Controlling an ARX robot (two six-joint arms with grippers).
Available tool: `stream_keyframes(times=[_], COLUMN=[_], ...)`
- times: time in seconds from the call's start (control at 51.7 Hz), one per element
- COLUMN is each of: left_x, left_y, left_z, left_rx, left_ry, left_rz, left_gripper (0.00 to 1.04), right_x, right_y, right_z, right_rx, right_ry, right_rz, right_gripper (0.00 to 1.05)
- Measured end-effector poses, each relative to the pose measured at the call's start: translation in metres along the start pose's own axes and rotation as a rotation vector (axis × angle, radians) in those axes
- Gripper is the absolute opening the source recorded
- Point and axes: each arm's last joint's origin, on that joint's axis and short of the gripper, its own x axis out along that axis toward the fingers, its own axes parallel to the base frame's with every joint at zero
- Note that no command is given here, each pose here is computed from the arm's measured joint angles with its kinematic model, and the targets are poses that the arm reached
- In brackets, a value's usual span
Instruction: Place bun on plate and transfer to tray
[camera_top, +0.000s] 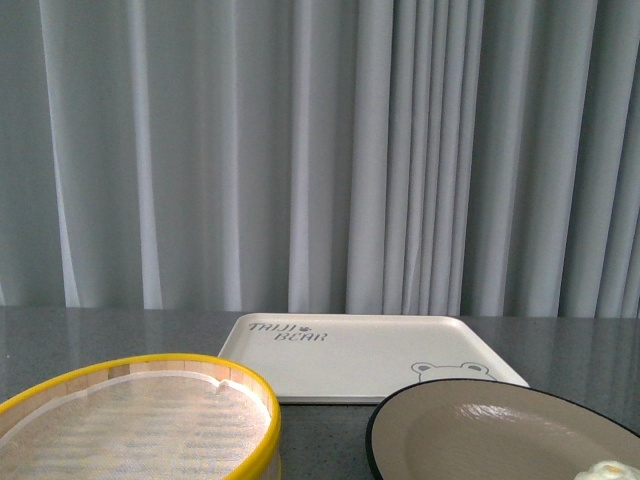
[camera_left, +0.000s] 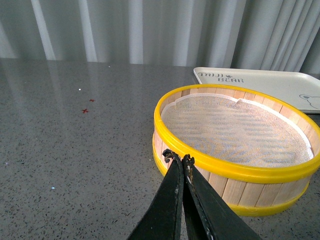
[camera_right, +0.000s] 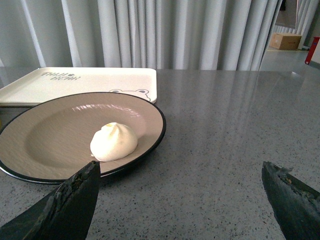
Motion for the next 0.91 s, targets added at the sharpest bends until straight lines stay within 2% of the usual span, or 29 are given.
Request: stream_keyframes(times=[0.426,0.484,0.716,0.755,0.813,0.909], left_x=[-0.012,-0.017,-0.02,-0.02,-0.02,-0.02], left_y=[0.0,0.0,0.0,0.0,0.0,0.0], left_z=[-0.001,-0.005,-0.003,-0.003,-0.003,-0.003], left_rx=[0.0,0.0,0.002,0.001,0.002,0.002], left_ry=[-0.002,0.035,0.007,0.007,0.007,0.006], left_rz=[0.001,-0.002,-0.002,-0.002,-0.002,-0.002], left_gripper=[0.04,0.04,0.04,0.11,0.28,0.46], right_x=[0.0,0.0,0.0,0.0,0.0,0.0], right_y=[0.0,0.0,0.0,0.0,0.0,0.0], right_z=[0.0,0.0,0.0,0.0,0.0,0.0], right_rx=[0.0,0.0,0.0,0.0,0.0,0.0], right_ry=[0.0,0.0,0.0,0.0,0.0,0.0], right_rz=[0.0,0.0,0.0,0.0,0.0,0.0], right_gripper=[0.96,0.96,0.96,0.96,0.96,0.96])
